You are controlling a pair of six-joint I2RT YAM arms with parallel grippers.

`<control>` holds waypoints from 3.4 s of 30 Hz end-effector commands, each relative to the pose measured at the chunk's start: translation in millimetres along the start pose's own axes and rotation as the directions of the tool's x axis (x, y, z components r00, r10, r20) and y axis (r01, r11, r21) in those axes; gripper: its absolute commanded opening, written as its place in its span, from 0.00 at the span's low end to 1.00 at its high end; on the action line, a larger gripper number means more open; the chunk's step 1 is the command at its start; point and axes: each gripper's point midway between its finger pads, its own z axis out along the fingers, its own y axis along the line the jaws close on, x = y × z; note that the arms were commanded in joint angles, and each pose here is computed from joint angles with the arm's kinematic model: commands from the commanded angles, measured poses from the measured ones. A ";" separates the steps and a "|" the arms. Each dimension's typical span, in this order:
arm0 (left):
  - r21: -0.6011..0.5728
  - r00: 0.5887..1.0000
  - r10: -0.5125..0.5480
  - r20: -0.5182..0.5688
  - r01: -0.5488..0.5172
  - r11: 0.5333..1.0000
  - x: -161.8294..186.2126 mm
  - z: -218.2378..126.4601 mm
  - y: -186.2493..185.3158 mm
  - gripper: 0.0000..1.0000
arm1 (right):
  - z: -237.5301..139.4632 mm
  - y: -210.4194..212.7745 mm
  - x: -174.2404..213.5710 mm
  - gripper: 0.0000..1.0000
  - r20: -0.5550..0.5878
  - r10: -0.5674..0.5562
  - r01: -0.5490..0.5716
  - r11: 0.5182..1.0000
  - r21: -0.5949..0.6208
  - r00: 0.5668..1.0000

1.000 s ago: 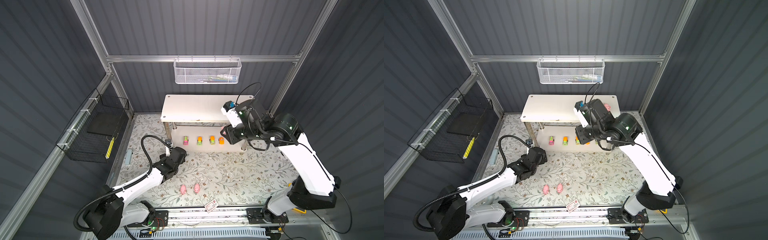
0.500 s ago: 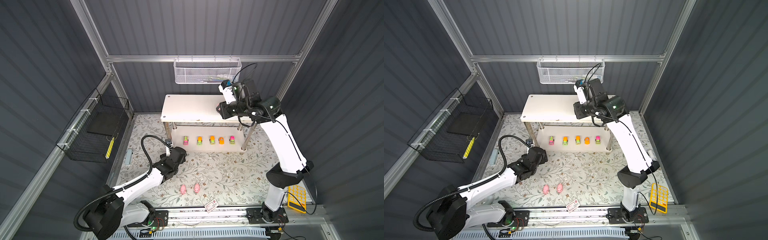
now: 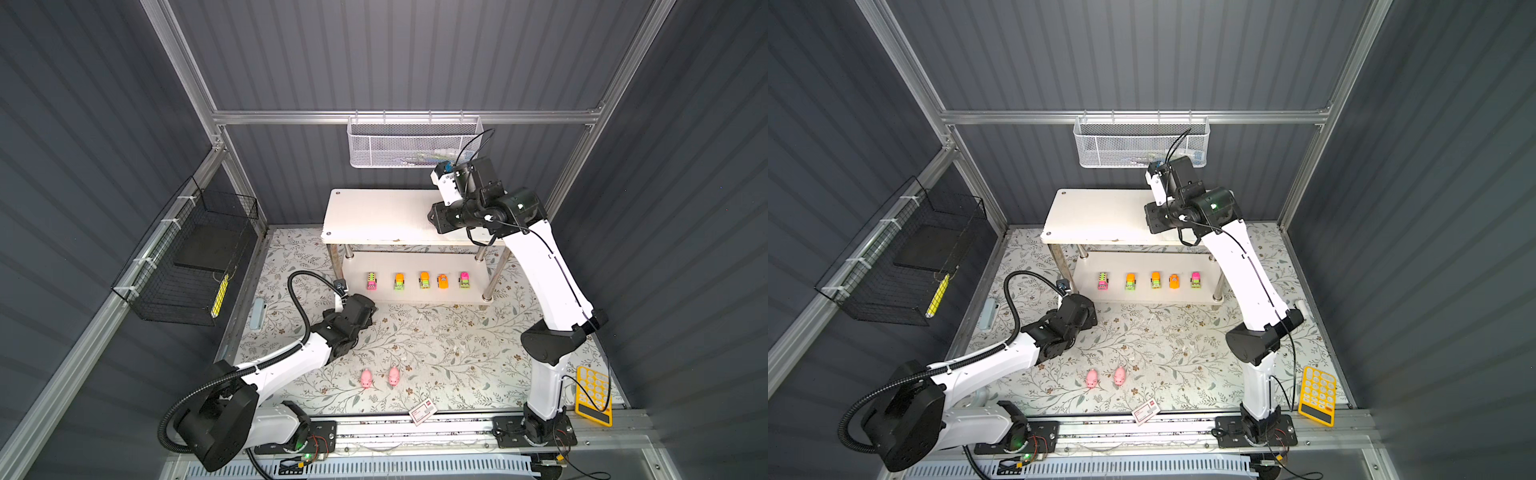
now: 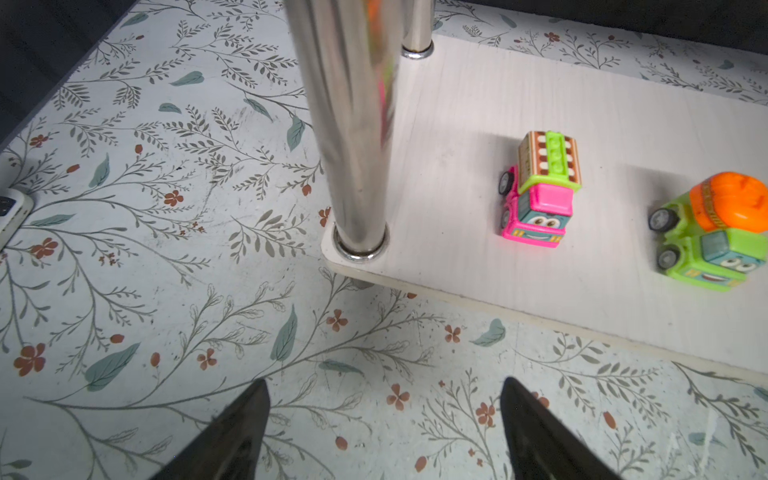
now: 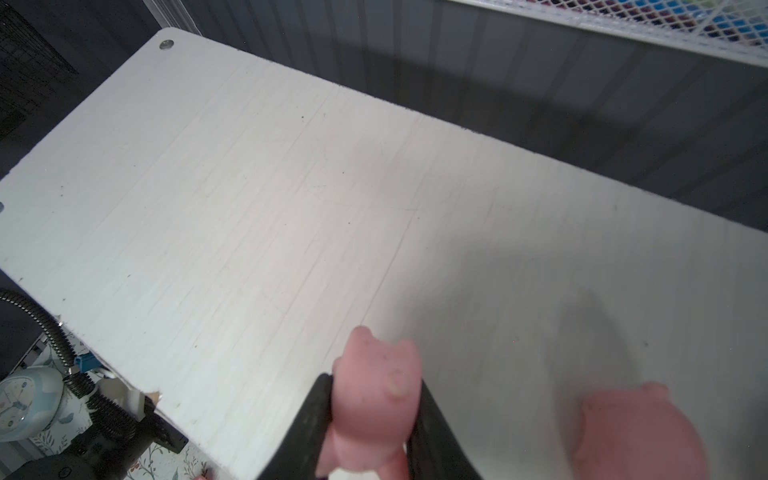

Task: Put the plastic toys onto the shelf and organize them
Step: 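Lower the pig beside the other pigs on the shelf top, open right gripper, then withdraw the right gripper from the shelf down toward the table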

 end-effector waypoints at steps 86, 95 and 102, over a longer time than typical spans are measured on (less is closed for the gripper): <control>-0.018 1.000 -0.023 -0.012 0.023 1.000 4.0 1.3 9.3 0.87 | -0.5 25.3 1.3 0.62 0.026 0.030 -0.028 0.995 -0.093 0.999; -0.034 1.000 -0.026 -0.011 0.026 0.999 3.0 -2.4 14.8 0.87 | -62.5 22.1 -15.9 0.62 0.183 0.029 -0.011 0.995 -0.099 0.983; -0.049 0.999 -0.025 -0.032 0.023 0.999 4.8 -4.3 18.1 1.00 | -132.6 42.4 1.9 0.62 0.370 -0.023 0.106 0.973 -0.207 0.929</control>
